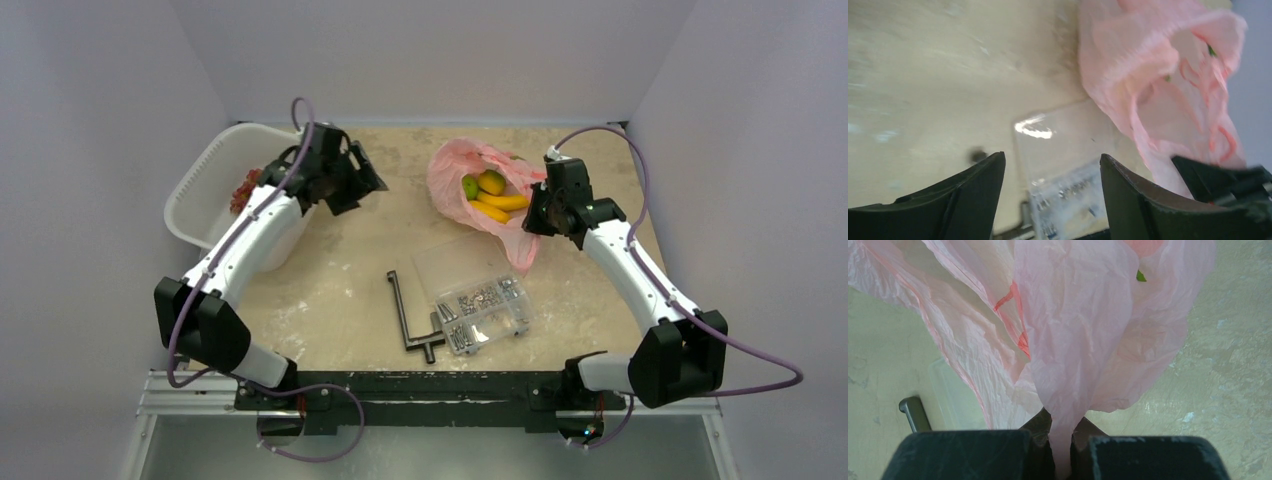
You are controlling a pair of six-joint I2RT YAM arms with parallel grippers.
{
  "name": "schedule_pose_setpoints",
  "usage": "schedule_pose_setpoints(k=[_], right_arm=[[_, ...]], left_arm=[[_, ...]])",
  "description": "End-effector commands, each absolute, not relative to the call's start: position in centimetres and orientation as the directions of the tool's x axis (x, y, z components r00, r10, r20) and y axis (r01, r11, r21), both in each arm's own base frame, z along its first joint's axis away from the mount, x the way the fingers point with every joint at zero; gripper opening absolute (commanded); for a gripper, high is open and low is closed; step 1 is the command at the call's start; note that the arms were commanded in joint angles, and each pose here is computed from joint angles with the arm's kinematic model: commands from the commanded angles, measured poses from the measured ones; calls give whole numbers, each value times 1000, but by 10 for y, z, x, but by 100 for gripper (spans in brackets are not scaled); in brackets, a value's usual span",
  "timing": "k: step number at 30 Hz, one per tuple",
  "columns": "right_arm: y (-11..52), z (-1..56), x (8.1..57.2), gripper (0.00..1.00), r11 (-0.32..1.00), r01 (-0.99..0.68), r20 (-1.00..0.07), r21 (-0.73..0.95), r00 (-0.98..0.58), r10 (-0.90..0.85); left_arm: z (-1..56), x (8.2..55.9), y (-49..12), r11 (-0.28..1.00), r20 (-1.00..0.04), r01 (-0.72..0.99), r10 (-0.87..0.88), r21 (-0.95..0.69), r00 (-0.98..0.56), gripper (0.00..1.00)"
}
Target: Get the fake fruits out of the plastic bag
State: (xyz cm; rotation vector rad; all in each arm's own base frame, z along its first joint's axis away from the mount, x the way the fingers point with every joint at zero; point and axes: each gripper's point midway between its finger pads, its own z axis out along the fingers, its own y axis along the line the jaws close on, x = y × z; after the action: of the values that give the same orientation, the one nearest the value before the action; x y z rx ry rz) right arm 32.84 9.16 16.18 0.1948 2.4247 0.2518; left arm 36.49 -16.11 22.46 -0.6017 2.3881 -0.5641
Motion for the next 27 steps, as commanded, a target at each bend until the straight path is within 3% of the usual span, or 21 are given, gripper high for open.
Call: schedule_pose_setpoints(k=[1, 7, 12, 27], right_arm=[[96, 178, 333, 0, 966, 33, -661, 257, -723, 201], [98, 161, 317, 0, 960, 13, -647, 278, -737, 197], [98, 158, 307, 0, 960, 2, -644, 280, -742, 189], [99, 147, 305, 0, 961, 2, -618, 278, -765, 180]], left_arm=[[257, 350, -274, 646, -345, -104, -528, -756, -776, 66], [261, 338, -373, 546, -320, 24, -452, -837, -833, 53], [242, 339, -428, 563, -349, 66, -412, -824, -842, 41], [178, 384, -477, 592, -338, -15, -481, -806, -809, 24]])
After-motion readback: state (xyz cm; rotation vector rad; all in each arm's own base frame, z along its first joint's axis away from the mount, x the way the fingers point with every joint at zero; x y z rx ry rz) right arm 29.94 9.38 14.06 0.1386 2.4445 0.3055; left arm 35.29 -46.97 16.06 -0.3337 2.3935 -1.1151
